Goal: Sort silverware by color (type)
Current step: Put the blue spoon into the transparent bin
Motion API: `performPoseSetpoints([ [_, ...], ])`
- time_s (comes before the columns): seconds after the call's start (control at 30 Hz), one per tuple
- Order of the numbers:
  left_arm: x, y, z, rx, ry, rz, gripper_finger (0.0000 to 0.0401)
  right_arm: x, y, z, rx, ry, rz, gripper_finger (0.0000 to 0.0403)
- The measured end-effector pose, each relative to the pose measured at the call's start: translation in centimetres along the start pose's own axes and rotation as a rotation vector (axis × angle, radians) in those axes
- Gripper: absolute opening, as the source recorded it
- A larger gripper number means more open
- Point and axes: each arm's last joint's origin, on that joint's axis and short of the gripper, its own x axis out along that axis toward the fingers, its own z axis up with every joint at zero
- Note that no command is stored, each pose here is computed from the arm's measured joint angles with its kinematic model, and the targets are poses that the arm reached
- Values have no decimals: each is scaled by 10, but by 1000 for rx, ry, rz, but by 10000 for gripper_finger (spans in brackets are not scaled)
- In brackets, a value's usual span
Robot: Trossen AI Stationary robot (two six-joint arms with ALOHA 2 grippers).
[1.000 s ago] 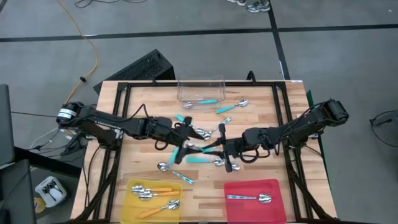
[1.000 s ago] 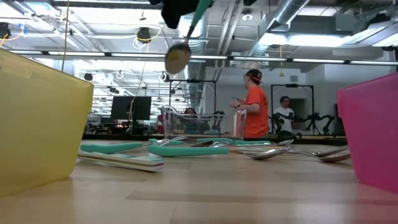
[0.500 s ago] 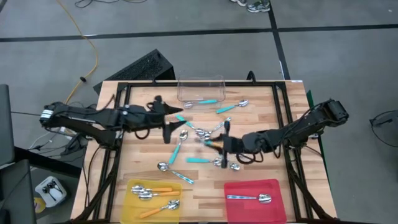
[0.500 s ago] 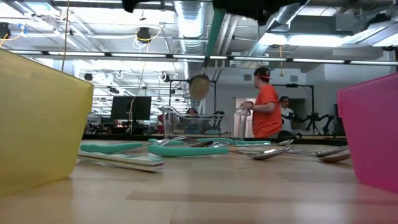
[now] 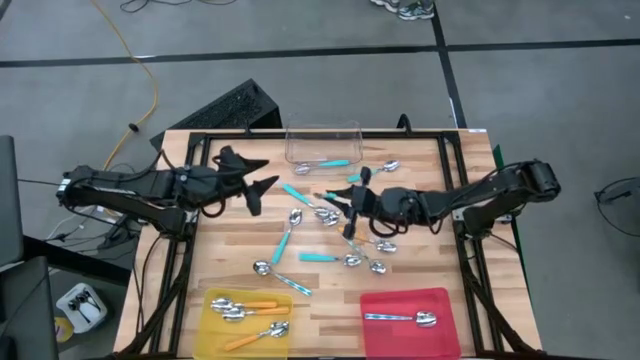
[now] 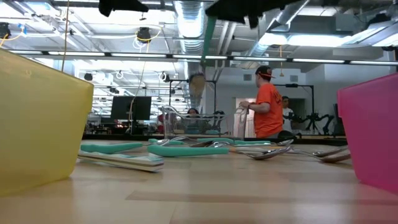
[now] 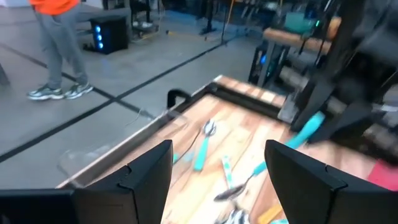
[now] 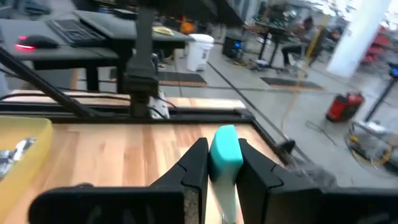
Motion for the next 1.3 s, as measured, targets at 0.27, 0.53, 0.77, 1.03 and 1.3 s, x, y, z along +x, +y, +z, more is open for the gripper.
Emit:
performPoseSetpoints([
  [0.27, 0, 2, -7, 106, 62, 10, 238, 11, -24, 13, -70, 19, -39, 79],
  [0.53, 0, 3, -6, 153, 50, 41, 238, 40, -44, -14, -66, 106, -162, 79],
  [0.77, 0, 3, -6, 162, 50, 48, 238, 78, -51, 4, -178, 155, -344, 79],
  [1.03, -3, 5, -7, 141, 57, 52, 238, 132, -70, 14, -170, 470, -493, 79],
  [1.3, -36, 26, 4, -20, 4, -19, 238, 155, -93, -8, -106, 663, -427, 79],
])
